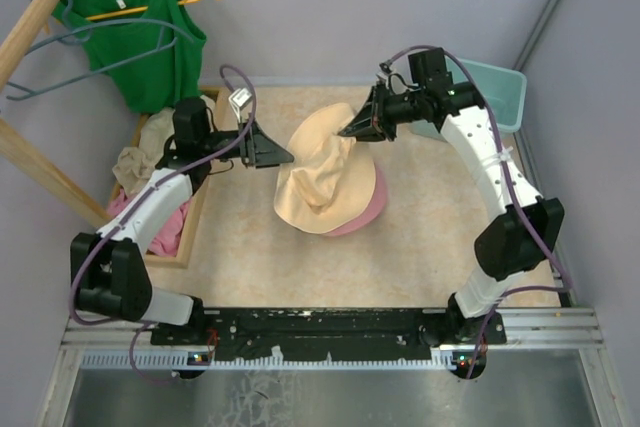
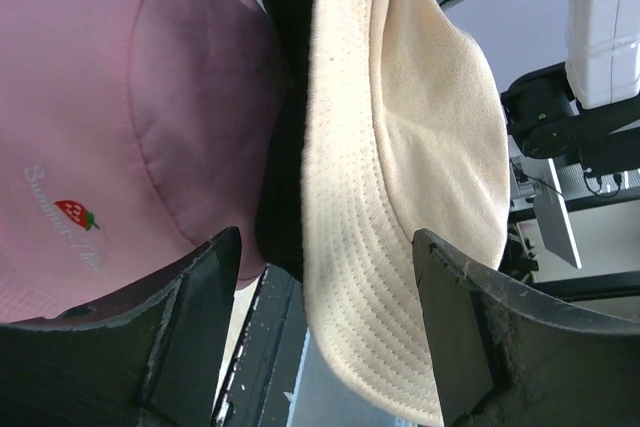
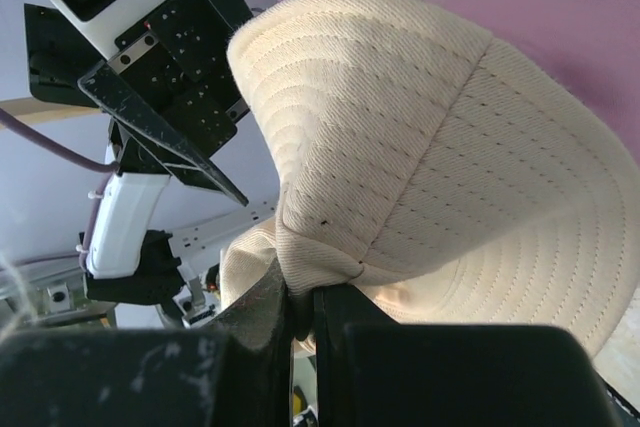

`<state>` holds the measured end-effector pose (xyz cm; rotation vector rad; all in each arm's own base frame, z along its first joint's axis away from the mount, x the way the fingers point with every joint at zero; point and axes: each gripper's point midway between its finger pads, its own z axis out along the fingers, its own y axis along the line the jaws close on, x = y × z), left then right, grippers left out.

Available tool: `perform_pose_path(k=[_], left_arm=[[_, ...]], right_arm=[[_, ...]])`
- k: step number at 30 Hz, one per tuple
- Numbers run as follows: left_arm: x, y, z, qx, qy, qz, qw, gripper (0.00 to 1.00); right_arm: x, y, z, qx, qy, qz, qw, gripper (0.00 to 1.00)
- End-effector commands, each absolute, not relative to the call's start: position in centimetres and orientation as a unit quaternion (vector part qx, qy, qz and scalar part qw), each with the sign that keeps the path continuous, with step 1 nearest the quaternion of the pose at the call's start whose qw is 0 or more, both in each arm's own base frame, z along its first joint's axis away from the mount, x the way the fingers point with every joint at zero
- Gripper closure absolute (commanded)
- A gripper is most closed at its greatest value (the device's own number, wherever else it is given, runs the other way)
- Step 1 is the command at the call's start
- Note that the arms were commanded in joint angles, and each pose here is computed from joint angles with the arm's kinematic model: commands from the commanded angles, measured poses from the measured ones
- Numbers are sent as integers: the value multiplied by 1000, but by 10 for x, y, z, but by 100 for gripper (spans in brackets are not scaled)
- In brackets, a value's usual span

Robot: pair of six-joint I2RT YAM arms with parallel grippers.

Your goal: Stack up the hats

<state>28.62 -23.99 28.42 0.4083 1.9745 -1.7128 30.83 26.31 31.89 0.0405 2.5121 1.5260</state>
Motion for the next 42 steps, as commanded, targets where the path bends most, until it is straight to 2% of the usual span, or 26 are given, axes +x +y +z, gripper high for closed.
perform_pose_path(k=[1,2,4,8,10,11,14,18,19,24,32,42], left_arm=[[282,-252,284,169,713,-638,237,26],[281,-255,284,169,712,-640,234,28],[281,-260,285,172,707,-645,232,40],[281,-264,289,173,696,-659,225,78],[282,-265,295,179,685,-666,237,84],[282,-264,299,180,678,-669,244,86],[284,-264,303,178,668,-678,252,88],[288,-265,299,168,666,-684,247,90],[289,-264,299,166,665,-685,247,90],[291,-264,295,161,669,-685,239,90],[293,-259,293,153,674,-683,237,91],[295,-258,292,147,678,-681,236,92]], right_arm=[[314,271,328,-10,843,525,116,96],[314,271,328,-11,844,524,116,96],[314,271,328,-12,844,523,116,96],[318,270,336,-21,845,518,130,95],[323,268,342,-28,848,508,147,88],[325,266,346,-32,849,503,157,82],[333,254,357,-28,850,491,190,57],[337,218,375,-1,838,489,242,38],[335,204,381,8,834,485,261,36],[315,176,351,23,853,452,260,31],[279,179,298,50,855,472,209,33],[275,186,261,63,849,489,193,35]])
